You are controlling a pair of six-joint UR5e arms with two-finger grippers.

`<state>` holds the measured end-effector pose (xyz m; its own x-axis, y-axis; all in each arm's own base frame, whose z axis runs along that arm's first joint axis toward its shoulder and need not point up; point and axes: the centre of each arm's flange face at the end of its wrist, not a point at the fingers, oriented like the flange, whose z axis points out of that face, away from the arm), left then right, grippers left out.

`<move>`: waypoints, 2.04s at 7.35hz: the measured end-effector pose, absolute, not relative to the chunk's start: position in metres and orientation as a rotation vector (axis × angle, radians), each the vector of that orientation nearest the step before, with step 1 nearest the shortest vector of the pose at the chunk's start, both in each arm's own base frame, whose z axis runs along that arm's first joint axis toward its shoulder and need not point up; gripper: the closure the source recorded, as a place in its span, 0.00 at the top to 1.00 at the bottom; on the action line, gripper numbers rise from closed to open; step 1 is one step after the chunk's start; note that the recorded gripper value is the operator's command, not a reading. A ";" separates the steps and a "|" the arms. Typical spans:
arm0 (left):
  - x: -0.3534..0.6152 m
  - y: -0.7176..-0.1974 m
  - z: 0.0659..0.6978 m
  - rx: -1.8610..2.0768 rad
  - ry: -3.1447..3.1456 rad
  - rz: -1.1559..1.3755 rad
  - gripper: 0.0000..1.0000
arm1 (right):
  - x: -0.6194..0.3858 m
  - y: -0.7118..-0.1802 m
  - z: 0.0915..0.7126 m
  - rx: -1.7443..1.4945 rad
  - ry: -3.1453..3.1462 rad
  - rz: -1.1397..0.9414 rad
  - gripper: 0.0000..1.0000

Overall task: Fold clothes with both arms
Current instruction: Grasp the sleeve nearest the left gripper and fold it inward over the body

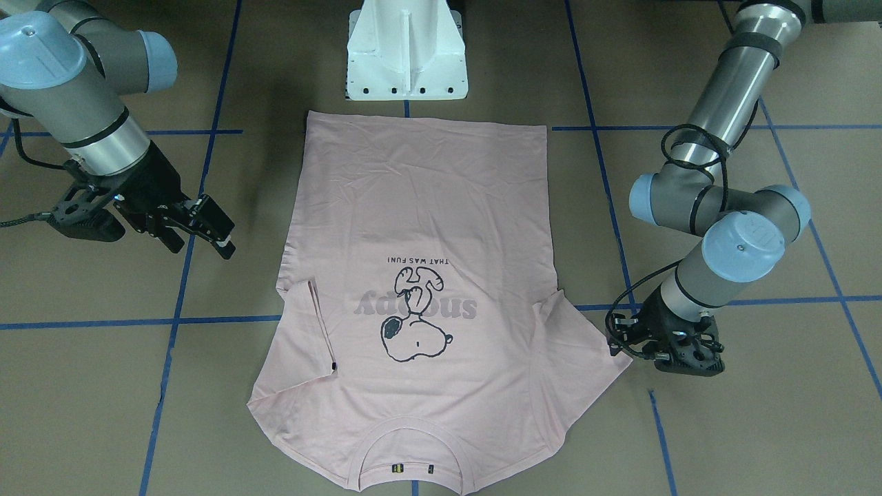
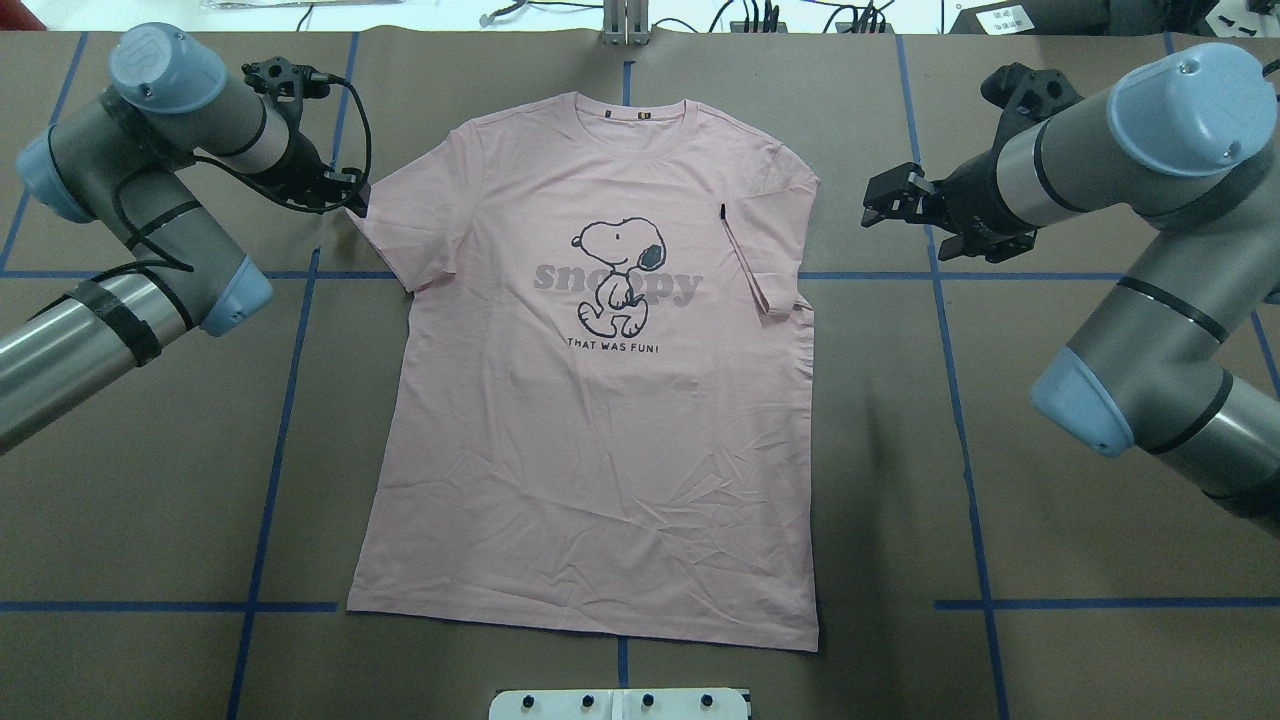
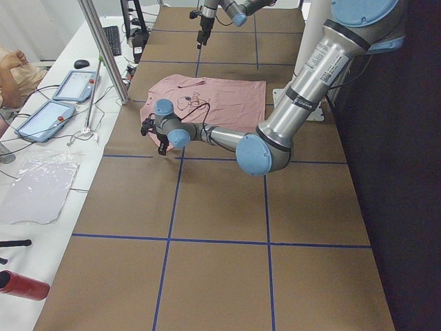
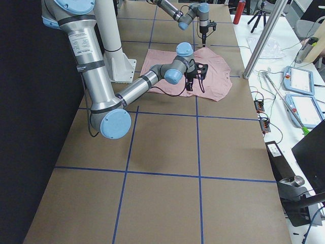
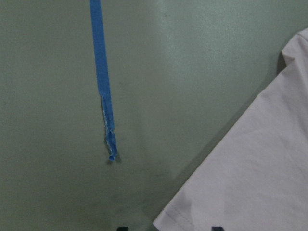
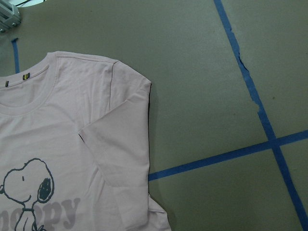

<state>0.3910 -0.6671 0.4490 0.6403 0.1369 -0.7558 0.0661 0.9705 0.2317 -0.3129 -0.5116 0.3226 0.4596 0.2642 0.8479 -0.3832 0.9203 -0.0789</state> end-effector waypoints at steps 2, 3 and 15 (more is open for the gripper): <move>0.394 -0.667 0.450 0.244 0.876 0.042 0.59 | -0.312 -0.512 0.323 0.132 -1.016 0.402 1.00; 0.396 -0.669 0.448 0.245 0.876 0.042 0.54 | -0.312 -0.512 0.324 0.132 -1.015 0.403 1.00; 0.440 -0.649 0.290 0.266 0.972 -0.101 0.00 | -0.309 -0.514 0.324 0.134 -1.016 0.407 1.00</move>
<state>0.4405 -0.6488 0.2903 0.5617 0.0343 -0.8266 0.2033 0.9628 0.1780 -0.3089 -0.5144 0.3238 0.4596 0.2681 0.8467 -0.3911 0.9170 -0.0780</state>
